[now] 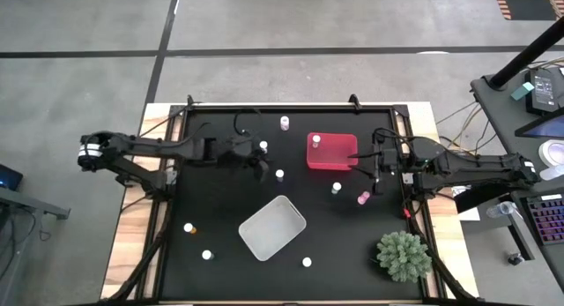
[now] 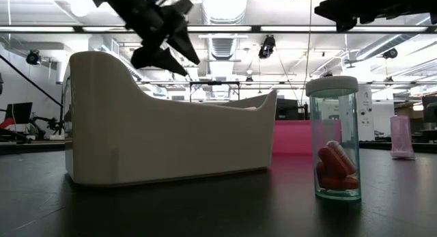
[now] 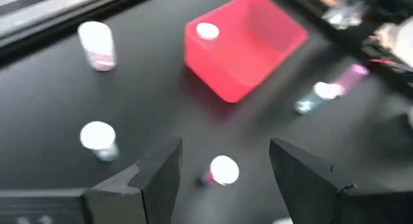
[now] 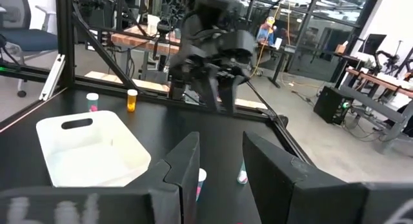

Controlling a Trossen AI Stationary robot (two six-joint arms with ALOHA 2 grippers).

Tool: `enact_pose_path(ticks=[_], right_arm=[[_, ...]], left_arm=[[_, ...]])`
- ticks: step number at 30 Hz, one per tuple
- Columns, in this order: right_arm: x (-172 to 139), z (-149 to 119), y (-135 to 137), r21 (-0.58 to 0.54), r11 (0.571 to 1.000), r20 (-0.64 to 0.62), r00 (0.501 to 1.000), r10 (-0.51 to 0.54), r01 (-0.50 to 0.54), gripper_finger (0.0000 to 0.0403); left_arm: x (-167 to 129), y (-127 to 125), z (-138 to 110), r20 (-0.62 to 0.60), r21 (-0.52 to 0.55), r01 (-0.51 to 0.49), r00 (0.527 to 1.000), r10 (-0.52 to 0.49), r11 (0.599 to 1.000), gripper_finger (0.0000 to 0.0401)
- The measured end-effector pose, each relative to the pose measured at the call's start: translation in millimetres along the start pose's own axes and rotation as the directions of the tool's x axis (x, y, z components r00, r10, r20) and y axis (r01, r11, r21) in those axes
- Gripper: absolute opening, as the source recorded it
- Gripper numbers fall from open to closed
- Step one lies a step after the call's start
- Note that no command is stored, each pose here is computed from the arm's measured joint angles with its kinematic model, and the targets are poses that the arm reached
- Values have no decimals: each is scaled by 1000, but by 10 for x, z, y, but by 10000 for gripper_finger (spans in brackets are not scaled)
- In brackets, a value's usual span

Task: Pick and place medicine bottles into bin by pill shape (circle, oval)
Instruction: Put the blue capsule bottle into the white bin

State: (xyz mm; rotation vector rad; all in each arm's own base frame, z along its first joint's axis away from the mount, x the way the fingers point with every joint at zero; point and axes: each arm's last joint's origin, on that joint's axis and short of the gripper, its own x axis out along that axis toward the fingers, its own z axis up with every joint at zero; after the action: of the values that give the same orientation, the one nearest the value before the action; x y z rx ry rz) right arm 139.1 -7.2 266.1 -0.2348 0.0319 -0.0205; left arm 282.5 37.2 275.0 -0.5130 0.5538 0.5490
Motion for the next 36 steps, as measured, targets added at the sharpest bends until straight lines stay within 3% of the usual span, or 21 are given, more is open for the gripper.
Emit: enact_pose_path(ticks=[8, 14, 22, 36], right_arm=[[1, -2, 0, -11, 1000, -2, 1000, 0, 0, 105], [1, -3, 0, -13, 1000, -2, 1000, 0, 0, 102], [2, -6, 0, -24, 1000, -7, 1000, 0, -1, 93], [2, -6, 0, -28, 1000, -7, 1000, 0, -1, 96]], left_arm=[[226, 149, 440, -232, 13, -258, 939, 254, 966, 217], [499, 335, 620, -342, 5, -233, 914, 220, 973, 217], [818, 604, 566, -418, 6, -299, 866, 274, 954, 217], [1043, 650, 451, -463, 24, -318, 837, 292, 948, 217]])
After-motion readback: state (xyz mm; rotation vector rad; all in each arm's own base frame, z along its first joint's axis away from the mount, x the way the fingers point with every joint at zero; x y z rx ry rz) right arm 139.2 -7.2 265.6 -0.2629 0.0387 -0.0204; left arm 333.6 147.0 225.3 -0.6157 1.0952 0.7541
